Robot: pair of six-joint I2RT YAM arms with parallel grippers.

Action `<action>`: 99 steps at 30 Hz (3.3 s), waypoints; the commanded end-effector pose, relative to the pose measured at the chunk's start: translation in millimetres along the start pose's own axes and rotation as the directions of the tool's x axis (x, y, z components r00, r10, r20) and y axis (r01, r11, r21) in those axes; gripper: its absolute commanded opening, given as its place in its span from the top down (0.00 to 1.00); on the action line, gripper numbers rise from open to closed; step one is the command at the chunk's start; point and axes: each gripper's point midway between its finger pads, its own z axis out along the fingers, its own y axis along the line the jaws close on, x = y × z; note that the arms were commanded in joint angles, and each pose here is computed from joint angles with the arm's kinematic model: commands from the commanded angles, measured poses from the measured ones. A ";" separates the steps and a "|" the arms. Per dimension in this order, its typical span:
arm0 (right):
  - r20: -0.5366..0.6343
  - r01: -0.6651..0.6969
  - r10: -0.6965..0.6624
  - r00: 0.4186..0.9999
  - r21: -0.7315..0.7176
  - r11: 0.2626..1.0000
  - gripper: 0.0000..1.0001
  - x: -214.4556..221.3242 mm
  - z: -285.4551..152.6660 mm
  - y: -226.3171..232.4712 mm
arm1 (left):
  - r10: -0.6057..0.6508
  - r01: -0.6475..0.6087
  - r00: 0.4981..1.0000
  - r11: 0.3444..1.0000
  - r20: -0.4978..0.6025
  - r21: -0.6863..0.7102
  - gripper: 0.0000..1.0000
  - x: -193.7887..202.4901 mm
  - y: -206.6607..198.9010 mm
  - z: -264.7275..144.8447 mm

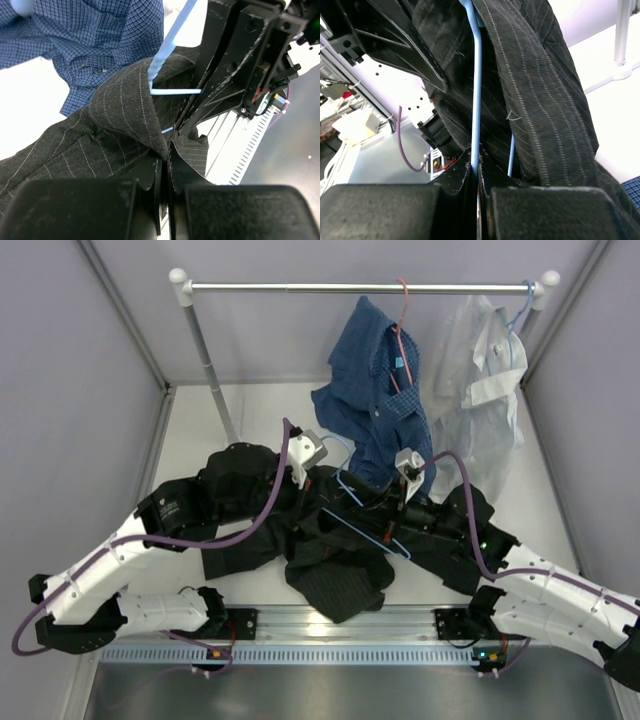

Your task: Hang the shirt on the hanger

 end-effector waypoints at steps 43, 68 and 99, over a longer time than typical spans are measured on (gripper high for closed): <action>0.106 0.097 -0.082 0.991 -0.145 0.985 1.00 -16.8 -43.4 51.7 | 0.549 -0.605 0.795 0.747 0.257 0.276 0.24 -25.1 -22.3 -9.6; 0.072 0.145 -0.129 0.989 -0.329 0.933 1.00 -8.6 -58.7 87.9 | 0.435 -0.513 0.857 0.690 0.274 0.511 0.59 -5.7 -57.6 -11.0; 0.032 0.101 -0.108 0.994 0.173 0.980 0.00 -2.4 -81.9 8.9 | 0.474 -0.515 0.857 0.797 0.201 0.316 1.00 7.7 -22.1 -21.7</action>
